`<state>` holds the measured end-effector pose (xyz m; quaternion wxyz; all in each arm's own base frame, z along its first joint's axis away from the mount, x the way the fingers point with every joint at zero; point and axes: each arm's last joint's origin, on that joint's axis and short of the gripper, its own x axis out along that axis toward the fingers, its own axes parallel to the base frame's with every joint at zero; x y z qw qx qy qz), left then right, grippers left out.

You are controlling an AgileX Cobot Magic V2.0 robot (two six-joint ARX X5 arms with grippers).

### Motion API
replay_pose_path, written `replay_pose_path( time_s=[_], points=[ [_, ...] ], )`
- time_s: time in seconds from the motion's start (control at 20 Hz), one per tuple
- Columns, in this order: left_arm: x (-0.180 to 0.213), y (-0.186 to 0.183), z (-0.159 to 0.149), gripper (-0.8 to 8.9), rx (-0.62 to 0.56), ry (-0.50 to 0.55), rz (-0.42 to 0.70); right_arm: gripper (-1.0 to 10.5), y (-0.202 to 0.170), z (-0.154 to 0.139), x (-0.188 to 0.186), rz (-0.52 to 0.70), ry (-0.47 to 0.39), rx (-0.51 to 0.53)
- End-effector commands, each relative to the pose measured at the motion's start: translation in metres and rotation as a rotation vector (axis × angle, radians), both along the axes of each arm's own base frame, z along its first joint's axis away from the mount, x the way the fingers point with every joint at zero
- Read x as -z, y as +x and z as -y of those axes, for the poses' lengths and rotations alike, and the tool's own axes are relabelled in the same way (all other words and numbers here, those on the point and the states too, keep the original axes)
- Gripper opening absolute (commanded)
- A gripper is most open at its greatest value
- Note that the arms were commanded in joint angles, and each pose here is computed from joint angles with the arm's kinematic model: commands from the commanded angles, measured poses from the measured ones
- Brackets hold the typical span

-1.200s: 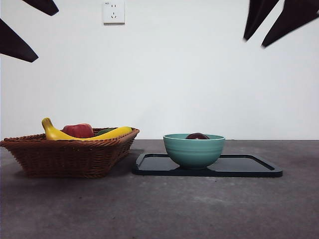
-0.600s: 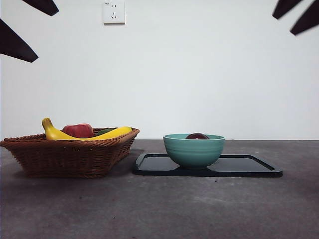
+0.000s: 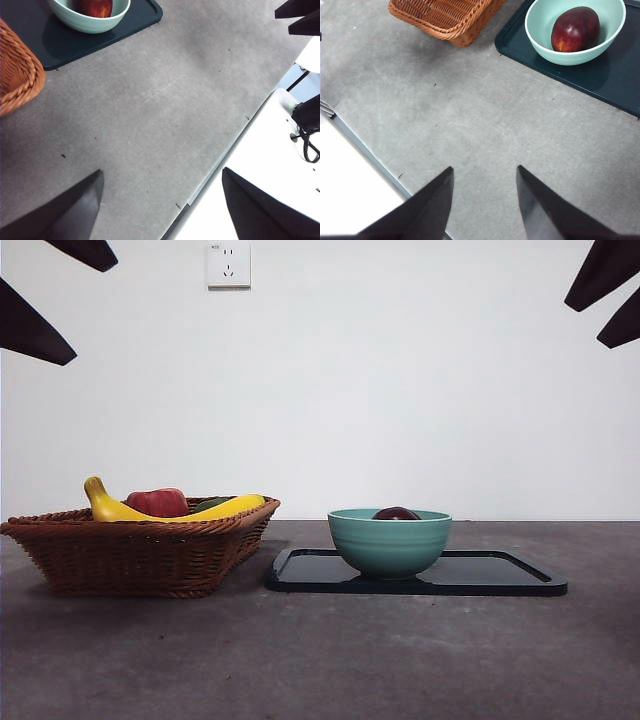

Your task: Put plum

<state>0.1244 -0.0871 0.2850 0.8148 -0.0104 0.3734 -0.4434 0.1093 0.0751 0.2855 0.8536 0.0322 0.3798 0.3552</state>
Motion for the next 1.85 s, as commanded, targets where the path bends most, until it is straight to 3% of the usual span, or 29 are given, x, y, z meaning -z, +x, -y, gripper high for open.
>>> replay_pose_path(
  time_s=[0.05, 0.3, 0.6, 0.85, 1.25, 1.5, 1.85],
  points=[
    [-0.003, 0.001, 0.001, 3.74, 0.006, -0.01, 0.007, 2.0, 0.001, -0.001, -0.002, 0.002, 0.012, -0.002],
    [-0.004, 0.001, 0.002, 3.75, -0.018, -0.031, -0.011, 2.0, 0.001, -0.001, -0.002, 0.001, 0.012, -0.002],
    [-0.017, 0.013, 0.008, 3.75, -0.086, -0.129, 0.034, 2.0, 0.0, -0.001, -0.002, 0.0, 0.014, -0.001],
    [-0.041, 0.047, 0.027, 3.74, -0.149, -0.094, 0.059, 2.0, 0.0, -0.001, -0.002, -0.001, 0.014, -0.001],
    [-0.068, 0.135, 0.102, 3.74, -0.163, -0.009, 0.074, 2.0, 0.0, -0.001, -0.002, -0.004, 0.015, 0.001],
    [-0.047, 0.185, 0.149, 3.74, -0.176, 0.065, 0.061, 2.0, 0.0, -0.001, -0.002, -0.005, 0.015, 0.002],
    [0.003, 0.221, 0.189, 3.74, -0.157, 0.16, 0.028, 2.0, 0.0, -0.001, -0.002, -0.005, 0.013, 0.002]
  ],
)
